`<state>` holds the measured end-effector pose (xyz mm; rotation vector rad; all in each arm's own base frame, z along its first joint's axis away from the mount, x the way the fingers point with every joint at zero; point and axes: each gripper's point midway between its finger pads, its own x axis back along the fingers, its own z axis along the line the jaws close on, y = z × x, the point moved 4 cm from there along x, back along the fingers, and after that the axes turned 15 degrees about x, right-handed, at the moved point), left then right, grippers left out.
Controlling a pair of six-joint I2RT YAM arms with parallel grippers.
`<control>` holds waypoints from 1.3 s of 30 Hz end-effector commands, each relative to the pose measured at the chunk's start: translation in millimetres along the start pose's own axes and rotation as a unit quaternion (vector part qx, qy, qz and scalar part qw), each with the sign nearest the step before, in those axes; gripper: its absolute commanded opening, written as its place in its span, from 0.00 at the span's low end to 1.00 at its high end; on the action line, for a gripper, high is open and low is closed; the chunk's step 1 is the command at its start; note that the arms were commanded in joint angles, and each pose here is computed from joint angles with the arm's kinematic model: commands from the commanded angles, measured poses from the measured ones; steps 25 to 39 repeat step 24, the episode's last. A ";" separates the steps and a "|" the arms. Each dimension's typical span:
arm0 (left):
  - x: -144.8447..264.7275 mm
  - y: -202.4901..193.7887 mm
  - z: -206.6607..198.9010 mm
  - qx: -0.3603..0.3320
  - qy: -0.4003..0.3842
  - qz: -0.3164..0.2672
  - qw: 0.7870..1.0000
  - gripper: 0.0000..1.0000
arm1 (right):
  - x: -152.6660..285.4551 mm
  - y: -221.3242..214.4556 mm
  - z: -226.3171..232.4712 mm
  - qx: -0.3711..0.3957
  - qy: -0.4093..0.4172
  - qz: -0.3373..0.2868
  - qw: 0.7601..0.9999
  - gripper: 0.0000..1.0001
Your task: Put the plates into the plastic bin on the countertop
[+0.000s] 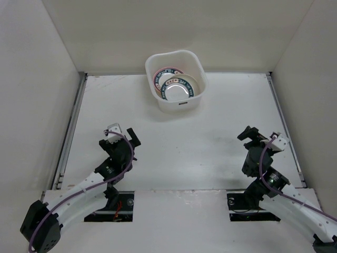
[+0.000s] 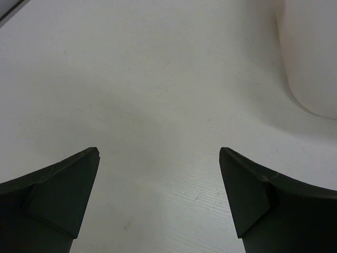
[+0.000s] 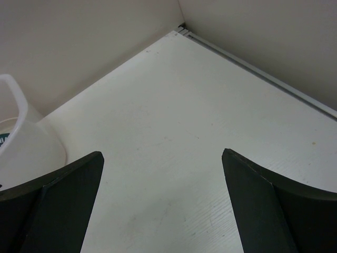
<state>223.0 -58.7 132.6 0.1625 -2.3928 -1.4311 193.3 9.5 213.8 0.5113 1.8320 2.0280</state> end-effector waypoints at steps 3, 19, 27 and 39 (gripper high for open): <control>-2.2 11.1 -11.1 0.025 0.003 -0.016 1.000 1.00 | -0.4 6.6 0.6 -0.021 -0.001 -0.007 1.000 1.00; -2.6 10.3 -13.2 0.014 0.007 -0.011 1.000 1.00 | -0.3 6.6 1.0 -0.021 0.000 -0.007 1.000 1.00; -3.2 9.2 -10.2 0.006 0.023 -0.011 1.000 1.00 | -0.4 6.5 1.6 -0.021 0.002 -0.007 1.000 1.00; -3.2 9.2 -10.2 0.006 0.023 -0.011 1.000 1.00 | -0.4 6.5 1.6 -0.021 0.002 -0.007 1.000 1.00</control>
